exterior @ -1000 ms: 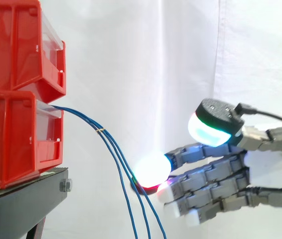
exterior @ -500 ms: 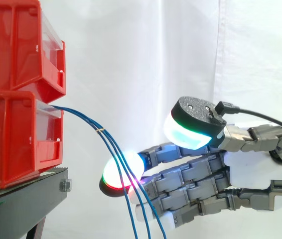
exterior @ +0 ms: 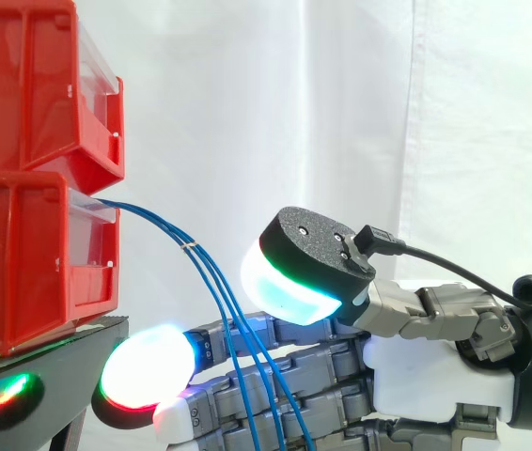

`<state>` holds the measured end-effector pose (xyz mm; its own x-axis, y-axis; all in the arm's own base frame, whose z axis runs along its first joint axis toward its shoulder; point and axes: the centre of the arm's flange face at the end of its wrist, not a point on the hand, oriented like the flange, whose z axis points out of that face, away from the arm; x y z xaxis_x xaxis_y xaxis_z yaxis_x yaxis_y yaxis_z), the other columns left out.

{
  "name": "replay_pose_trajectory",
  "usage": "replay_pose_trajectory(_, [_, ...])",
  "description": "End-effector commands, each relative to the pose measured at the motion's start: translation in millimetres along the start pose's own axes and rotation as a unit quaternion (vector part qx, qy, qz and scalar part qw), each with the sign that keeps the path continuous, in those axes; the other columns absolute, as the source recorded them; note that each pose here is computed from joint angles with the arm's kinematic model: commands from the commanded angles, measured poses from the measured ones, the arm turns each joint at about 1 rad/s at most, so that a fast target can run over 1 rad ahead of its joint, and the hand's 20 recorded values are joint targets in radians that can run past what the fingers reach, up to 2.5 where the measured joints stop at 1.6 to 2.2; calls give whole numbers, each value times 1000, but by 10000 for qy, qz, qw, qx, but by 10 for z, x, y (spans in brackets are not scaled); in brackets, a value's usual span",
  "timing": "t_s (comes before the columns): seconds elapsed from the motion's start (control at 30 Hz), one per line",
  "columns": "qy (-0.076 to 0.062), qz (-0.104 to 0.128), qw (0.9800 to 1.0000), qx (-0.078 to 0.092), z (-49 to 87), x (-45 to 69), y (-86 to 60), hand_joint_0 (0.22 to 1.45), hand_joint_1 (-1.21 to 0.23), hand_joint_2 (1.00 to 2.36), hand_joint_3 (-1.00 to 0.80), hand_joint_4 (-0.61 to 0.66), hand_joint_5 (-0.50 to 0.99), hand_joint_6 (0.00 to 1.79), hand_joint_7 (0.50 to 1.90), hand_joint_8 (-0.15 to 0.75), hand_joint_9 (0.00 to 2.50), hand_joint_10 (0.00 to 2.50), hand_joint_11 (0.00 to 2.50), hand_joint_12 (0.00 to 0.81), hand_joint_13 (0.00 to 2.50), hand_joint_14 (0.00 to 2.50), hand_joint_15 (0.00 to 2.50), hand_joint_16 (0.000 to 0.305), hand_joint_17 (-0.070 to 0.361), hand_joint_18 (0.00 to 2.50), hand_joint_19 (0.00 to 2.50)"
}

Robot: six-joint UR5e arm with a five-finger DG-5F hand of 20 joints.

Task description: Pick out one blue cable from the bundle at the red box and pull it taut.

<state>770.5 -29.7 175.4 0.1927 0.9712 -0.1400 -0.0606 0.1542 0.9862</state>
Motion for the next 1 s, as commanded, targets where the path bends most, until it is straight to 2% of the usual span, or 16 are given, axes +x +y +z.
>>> replay_pose_trajectory(0.0, [19, 52, 10000, -5, 14, -31, -4, 436, -663, 1000, -500, 184, -184, 502, 697, 241, 592, 13, 361, 321, 494, 11, 337, 46, 103, 391, 510])
replay_pose_trajectory(0.2, [5, 92, 10000, 3, 20, -73, -22, 446, -596, 1000, -500, 195, -174, 502, 725, 246, 606, 13, 367, 318, 498, 11, 341, 45, 101, 388, 513])
replay_pose_trajectory(0.43, [50, 267, 9996, -4, 23, -84, -24, 471, -501, 1000, -500, 201, -167, 502, 753, 244, 617, 15, 372, 315, 515, 12, 350, 43, 97, 385, 520])
replay_pose_trajectory(0.7, [66, 420, 9991, -8, 42, -213, -43, 505, -534, 1000, -500, 188, -168, 502, 761, 241, 632, 14, 381, 301, 516, 13, 354, 41, 92, 384, 523])
replay_pose_trajectory(0.97, [193, 499, 9986, -48, 65, -349, -58, 526, -576, 1003, -464, 186, -167, 502, 774, 232, 625, 15, 379, 294, 525, 13, 356, 40, 89, 391, 525])
